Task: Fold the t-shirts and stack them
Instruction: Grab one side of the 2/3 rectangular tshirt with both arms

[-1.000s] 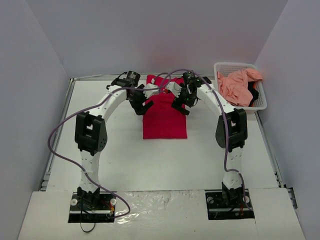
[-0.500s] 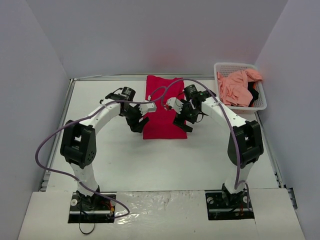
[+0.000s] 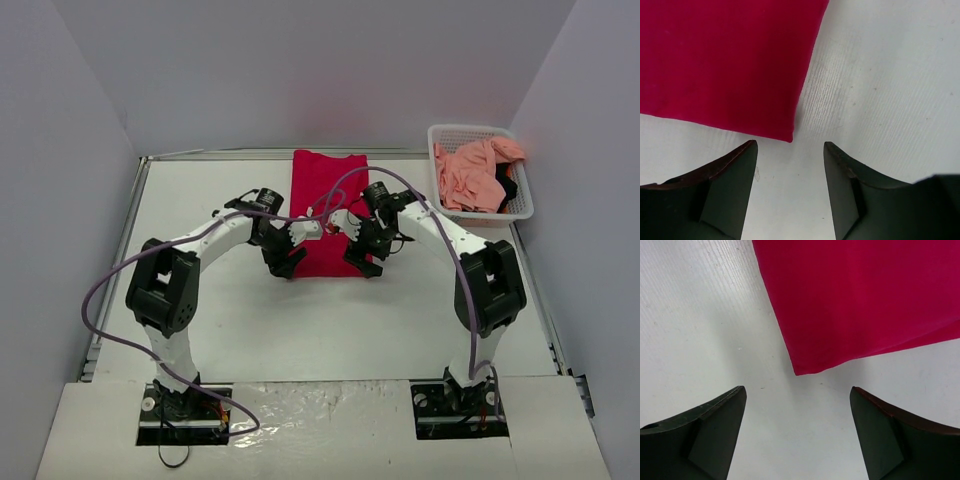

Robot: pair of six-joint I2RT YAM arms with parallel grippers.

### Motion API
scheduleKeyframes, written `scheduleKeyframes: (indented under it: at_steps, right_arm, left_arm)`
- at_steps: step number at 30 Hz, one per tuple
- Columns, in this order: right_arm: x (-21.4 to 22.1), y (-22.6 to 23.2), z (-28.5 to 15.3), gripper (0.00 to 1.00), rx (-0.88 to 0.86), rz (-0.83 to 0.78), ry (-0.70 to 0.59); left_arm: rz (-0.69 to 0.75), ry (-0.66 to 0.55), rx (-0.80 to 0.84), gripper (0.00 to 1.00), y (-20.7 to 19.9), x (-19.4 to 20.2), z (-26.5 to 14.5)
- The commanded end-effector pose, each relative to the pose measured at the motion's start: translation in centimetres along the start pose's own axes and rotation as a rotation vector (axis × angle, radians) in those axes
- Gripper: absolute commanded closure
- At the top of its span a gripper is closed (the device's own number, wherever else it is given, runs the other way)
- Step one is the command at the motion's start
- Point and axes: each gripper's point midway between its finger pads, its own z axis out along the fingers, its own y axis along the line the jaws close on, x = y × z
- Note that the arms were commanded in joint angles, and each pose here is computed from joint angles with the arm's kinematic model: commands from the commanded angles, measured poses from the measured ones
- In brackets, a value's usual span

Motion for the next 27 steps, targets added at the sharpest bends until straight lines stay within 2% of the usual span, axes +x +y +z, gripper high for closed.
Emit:
scheduleKeyframes:
  at_steps: [1,18,21,27]
  right_arm:
    - [1.0,0.9,1.8,0.20,-0.062,0.037,0.032]
    - [3.1,1.7,5.4,0.28,-0.159,0.071,0.092]
    - [3.1,1.8,5.4,0.29,-0.158,0.074,0.093]
    - [3.4,1.5,4.7,0.30,-0.118,0.083,0.104]
  left_arm:
    - [0.052,-0.023,0.046,0.46,-0.9,-0.8,1.2]
    - [-0.012,0.142,0.097,0.49,-0.6,3.3,4.5]
    - [-0.018,0.153,0.102,0.55,-0.7,3.7,4.6]
    - [-0.020,0.113,0.060,0.55,-0.7,2.5,3.4]
